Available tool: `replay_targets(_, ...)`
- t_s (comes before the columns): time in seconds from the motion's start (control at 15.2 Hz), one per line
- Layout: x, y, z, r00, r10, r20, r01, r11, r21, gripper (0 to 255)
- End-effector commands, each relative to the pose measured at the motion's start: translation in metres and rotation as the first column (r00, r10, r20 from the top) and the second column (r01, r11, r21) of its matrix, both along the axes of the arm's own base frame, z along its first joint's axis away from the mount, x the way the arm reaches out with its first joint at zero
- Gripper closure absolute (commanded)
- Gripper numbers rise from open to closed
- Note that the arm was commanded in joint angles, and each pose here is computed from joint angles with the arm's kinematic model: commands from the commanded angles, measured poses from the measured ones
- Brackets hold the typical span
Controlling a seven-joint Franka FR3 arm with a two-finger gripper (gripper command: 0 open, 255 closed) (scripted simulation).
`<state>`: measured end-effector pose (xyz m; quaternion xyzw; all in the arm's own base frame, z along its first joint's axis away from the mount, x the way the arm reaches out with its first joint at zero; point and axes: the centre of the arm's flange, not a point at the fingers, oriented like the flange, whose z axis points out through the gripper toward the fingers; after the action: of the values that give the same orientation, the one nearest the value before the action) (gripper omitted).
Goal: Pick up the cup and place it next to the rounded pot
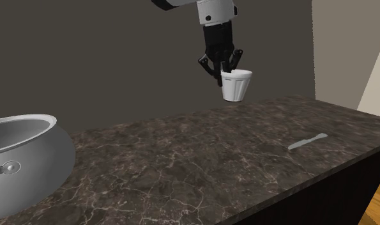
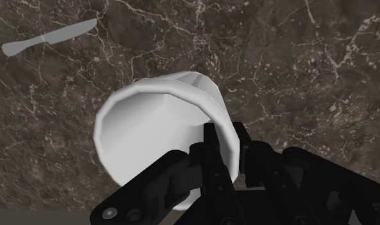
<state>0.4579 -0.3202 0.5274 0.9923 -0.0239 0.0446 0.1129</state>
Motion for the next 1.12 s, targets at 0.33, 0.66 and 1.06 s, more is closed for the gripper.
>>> replay_targets(0.33, 0.0, 0.0, 0.037, 1.0, 0.0, 0.0, 0.0, 1.0, 0.0, 255)
replay_targets(0.66, -0.01, 0.024, 0.048, 1.0, 0.0, 0.0, 0.0, 1.0, 0.0, 255)
replay_targets(1.06, -0.041, 0.097, 0.048, 1.0, 0.0, 0.0, 0.0, 1.0, 0.0, 255)
